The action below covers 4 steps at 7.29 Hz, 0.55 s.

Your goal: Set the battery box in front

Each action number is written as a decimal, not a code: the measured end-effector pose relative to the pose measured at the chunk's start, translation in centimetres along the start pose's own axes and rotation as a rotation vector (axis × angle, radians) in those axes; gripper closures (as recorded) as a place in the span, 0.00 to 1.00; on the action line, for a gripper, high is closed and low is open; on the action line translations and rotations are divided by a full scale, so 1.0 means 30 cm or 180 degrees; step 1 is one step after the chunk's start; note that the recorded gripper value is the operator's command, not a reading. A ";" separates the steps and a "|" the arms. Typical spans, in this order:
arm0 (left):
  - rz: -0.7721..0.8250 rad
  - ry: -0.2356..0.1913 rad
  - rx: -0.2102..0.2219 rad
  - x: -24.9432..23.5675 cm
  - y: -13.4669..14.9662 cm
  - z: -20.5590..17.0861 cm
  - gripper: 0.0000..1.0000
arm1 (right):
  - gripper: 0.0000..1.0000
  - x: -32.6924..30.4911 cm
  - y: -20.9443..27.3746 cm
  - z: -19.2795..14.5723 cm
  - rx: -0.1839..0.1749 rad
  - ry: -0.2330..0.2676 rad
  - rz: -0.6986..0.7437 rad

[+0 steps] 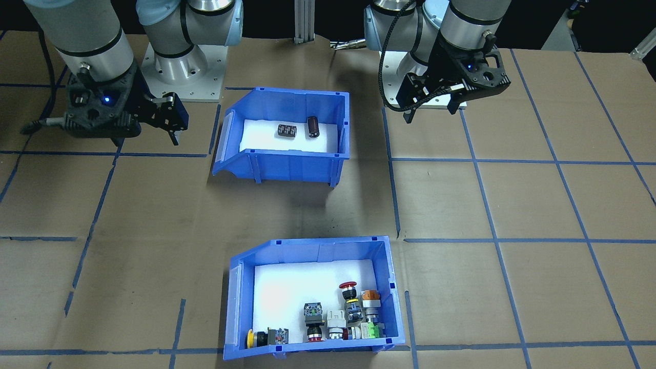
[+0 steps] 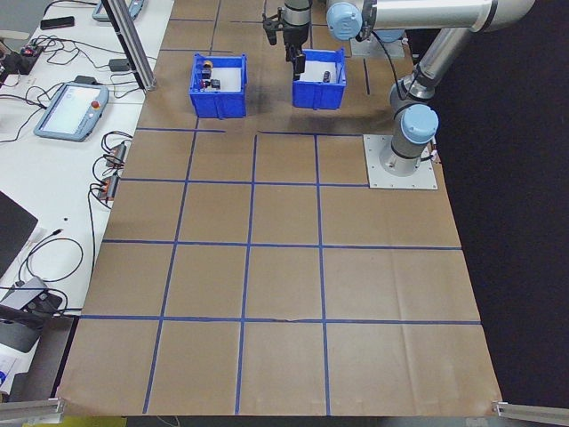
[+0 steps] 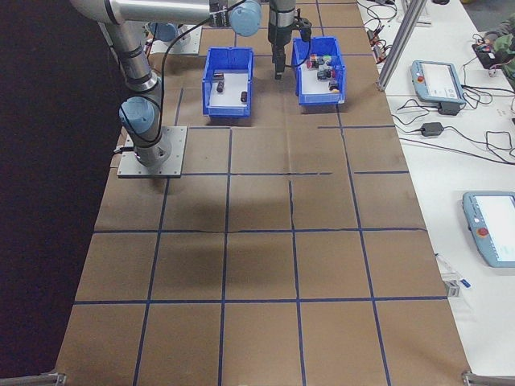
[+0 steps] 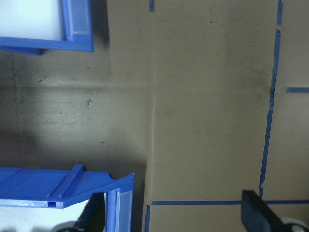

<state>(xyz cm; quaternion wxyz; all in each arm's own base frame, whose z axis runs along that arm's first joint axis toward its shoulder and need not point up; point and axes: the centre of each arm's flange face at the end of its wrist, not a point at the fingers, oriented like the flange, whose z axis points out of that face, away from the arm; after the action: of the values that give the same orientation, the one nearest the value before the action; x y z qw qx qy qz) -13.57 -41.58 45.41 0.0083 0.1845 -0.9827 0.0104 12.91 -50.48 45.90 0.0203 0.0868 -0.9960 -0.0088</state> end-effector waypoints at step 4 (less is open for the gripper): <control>-0.1817 0.0032 -0.0293 0.101 0.188 0.104 0.01 | 0.00 -0.158 -0.295 0.048 0.0047 -0.0106 -0.1730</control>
<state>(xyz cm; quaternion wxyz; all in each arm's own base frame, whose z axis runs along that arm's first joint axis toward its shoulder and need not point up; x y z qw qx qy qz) -18.47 -37.51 42.24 0.0242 0.4530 -0.8905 -0.0361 19.05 -58.35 44.09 0.0001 0.3508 -0.9364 -0.0081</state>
